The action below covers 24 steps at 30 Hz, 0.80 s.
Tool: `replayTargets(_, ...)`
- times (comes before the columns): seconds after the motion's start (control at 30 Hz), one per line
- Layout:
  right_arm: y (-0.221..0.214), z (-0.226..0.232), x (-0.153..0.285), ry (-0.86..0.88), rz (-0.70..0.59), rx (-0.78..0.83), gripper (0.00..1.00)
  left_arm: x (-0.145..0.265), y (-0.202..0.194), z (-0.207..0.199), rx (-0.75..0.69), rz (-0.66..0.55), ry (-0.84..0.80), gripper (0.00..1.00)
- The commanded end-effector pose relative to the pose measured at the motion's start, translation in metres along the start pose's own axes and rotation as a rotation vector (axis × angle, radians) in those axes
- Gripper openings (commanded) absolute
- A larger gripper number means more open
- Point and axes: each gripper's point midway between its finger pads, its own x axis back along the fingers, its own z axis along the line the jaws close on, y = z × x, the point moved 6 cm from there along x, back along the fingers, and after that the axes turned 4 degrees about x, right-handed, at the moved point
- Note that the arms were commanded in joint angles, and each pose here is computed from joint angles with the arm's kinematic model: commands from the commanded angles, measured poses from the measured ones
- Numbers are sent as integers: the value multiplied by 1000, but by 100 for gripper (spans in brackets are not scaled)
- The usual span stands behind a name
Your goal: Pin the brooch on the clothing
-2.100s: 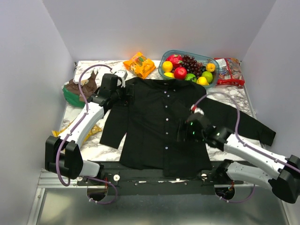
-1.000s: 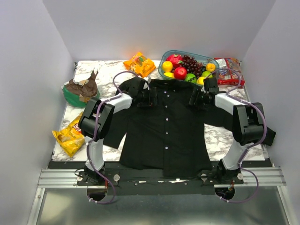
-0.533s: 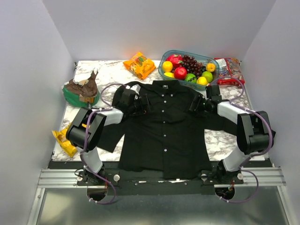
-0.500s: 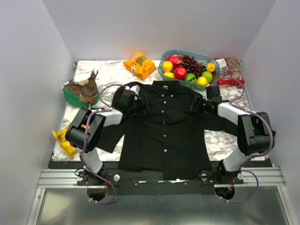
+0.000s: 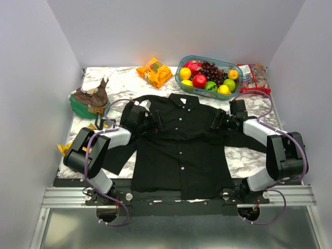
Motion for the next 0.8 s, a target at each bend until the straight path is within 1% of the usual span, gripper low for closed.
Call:
replayTargets(0.0,10,-4,-3,-72,13,22,81,0,7,5,-59,37,92,96)
replayTargets(0.07,21,1,-8,-64,6,21,82,-5,9,6,-69,49,108,96)
replayTargets(0.1,21,0,-15,-69,28,17,82,-8,16,2,-74,39,104,96)
replayTargets(0.17,29,5,-21,-59,33,12,82,-14,17,4,-72,49,115,96)
replayTargets(0.3,37,8,-27,-70,36,-11,82,-23,29,-5,-69,32,91,96)
replayTargets(0.4,42,6,-32,-105,48,-24,82,-35,35,-8,-69,43,80,96)
replayTargets(0.43,51,9,-32,-105,35,-25,82,-42,32,-3,-63,67,95,96)
replayTargets(0.53,57,10,-36,-128,50,-27,82,-54,33,0,-48,90,102,96)
replayTargets(0.63,61,8,-41,-152,67,-24,82,-62,37,3,-41,85,104,96)
replayTargets(0.67,69,11,-40,-148,52,-21,82,-65,38,3,-39,90,109,96)
replayTargets(0.7,68,9,-44,-166,72,-22,83,-67,44,2,-38,82,108,96)
replayTargets(0.77,78,13,-46,-174,65,-16,83,-72,45,6,-30,96,121,96)
